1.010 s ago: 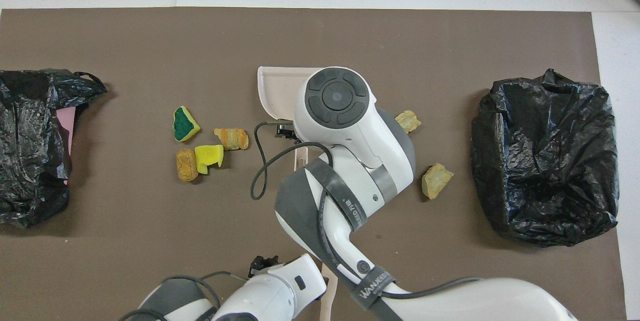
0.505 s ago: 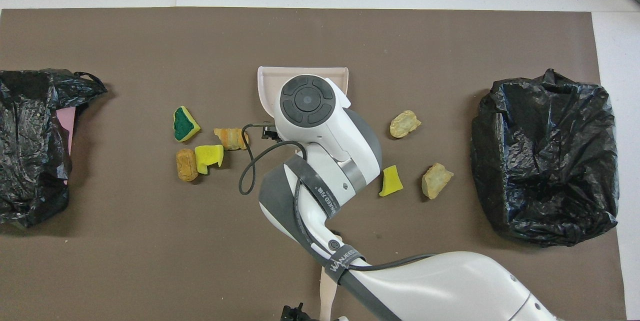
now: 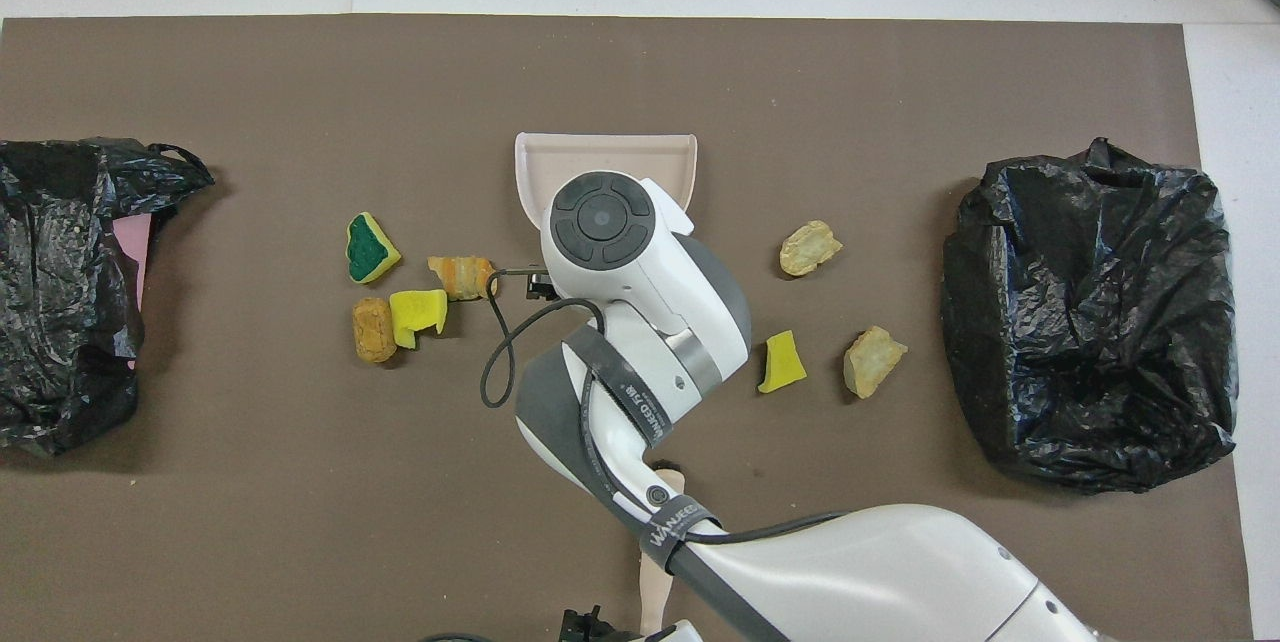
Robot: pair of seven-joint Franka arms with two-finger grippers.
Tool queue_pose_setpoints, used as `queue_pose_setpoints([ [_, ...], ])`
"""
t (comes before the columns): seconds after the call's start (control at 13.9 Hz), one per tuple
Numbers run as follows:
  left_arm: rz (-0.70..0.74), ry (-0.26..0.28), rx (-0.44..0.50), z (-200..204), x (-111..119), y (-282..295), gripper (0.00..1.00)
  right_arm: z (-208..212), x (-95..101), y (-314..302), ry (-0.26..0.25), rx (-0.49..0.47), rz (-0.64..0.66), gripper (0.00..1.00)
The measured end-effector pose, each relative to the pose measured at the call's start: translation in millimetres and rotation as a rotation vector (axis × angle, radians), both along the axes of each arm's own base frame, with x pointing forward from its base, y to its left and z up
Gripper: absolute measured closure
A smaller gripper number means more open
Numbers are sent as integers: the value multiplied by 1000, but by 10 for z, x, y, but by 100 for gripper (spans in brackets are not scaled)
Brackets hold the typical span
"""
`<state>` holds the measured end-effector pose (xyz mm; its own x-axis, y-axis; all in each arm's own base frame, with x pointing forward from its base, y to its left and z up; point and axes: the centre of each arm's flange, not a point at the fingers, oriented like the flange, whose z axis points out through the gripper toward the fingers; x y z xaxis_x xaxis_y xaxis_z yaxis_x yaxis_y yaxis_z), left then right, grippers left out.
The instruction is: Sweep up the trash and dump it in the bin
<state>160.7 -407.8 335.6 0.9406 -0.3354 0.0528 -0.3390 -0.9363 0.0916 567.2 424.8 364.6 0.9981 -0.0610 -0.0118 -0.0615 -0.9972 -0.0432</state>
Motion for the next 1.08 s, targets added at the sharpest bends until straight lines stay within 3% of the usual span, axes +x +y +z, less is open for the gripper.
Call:
queue_pose_setpoints([
  [0.22,1,10,3,-115,20,-45,3,-82,-47,4,1,0,3,0],
  [0.43,0,15,9,-93,23,-62,7,-136,-99,44,4,-2,9,11],
  [0.51,-1,20,17,-66,24,-77,18,-143,-106,49,5,-3,11,11],
  [0.58,-2,24,23,-37,26,-93,31,-145,-107,48,5,-4,10,19],
  [0.79,0,29,31,-8,40,-104,70,-143,-102,41,4,-4,2,57],
  [0.87,3,30,31,-8,53,-98,75,-141,-100,39,4,-5,-6,67],
  [1.08,33,39,48,19,168,-15,75,-135,-99,38,3,-4,-13,68],
])
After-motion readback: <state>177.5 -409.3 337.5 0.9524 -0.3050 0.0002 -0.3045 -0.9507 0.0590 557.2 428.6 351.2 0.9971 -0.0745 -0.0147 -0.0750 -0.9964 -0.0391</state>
